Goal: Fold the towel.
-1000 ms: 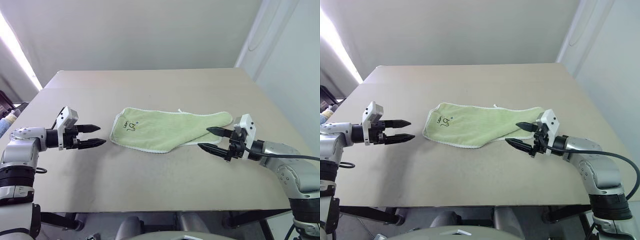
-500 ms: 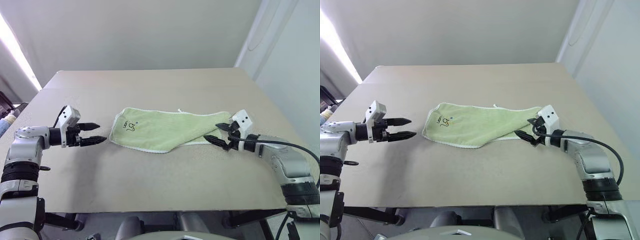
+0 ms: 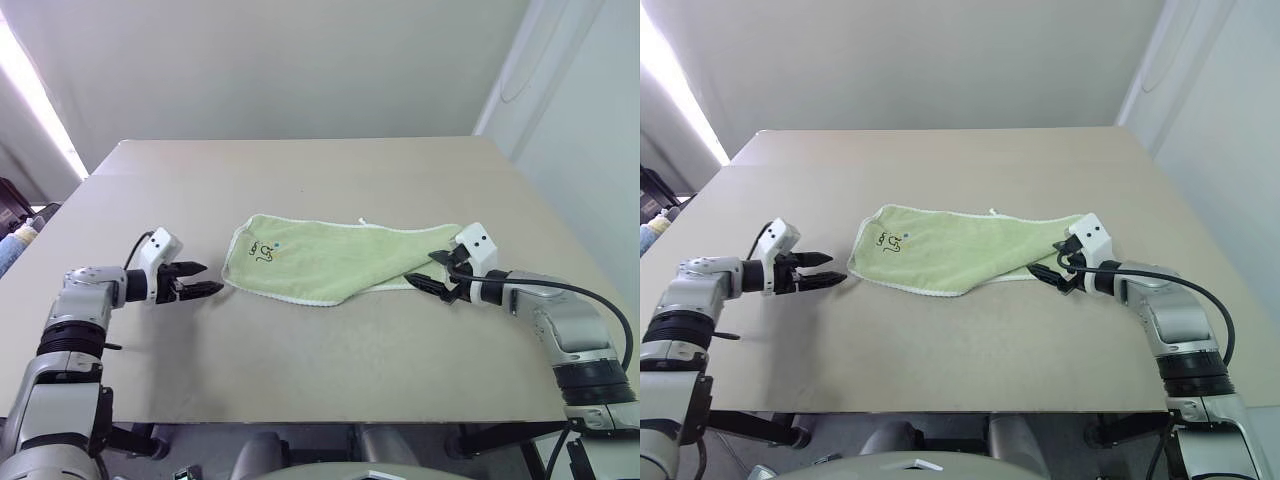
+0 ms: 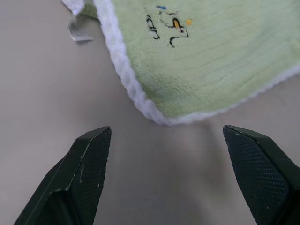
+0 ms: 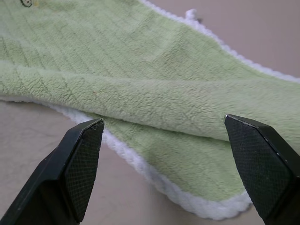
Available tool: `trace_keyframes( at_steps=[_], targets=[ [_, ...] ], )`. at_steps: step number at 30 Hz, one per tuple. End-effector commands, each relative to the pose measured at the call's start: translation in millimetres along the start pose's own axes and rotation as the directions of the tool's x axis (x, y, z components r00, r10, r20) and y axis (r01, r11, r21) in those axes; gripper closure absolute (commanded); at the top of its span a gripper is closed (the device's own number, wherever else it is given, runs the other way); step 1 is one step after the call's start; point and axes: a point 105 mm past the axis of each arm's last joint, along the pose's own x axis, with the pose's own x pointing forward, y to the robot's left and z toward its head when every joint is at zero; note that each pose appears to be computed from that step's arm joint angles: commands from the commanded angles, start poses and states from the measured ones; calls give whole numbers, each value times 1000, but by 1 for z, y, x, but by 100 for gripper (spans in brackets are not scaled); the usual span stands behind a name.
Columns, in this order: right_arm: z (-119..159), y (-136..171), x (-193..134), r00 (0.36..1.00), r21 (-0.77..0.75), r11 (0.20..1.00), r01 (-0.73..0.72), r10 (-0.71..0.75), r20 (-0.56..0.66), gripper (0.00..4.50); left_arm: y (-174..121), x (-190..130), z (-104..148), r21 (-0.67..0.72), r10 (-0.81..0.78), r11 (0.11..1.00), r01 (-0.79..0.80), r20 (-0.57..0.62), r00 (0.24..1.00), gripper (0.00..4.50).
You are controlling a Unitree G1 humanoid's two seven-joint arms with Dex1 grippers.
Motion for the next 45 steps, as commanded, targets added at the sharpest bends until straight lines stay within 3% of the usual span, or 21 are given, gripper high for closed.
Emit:
trace_keyframes(
  at_steps=[1,14,17,26,27,38,45],
  targets=[
    [15,0,-1,999,-39,999,12,-10,40,20,3,5,14,45,18,999,-19,23,1000,49],
    [13,-5,1,999,-74,996,46,-44,24,20,3,42,8,-32,66,997,-67,-23,998,49],
    [12,-5,1,999,-74,996,48,-46,20,17,0,40,9,-40,26,999,-27,-25,999,109],
    [8,-8,1,998,-76,995,64,-64,7,17,-7,27,2,-53,-58,997,55,-56,997,431],
    [8,-8,1,998,-76,995,64,-63,6,17,-9,26,3,-56,-73,996,70,-53,996,447],
    [-7,0,4,997,-25,1000,19,-21,-70,17,-1,3,33,-100,-51,994,52,20,999,447],
    [-17,-7,10,991,-37,996,77,-81,-107,17,5,3,33,-87,2,996,-1,11,1000,447]
  ],
)
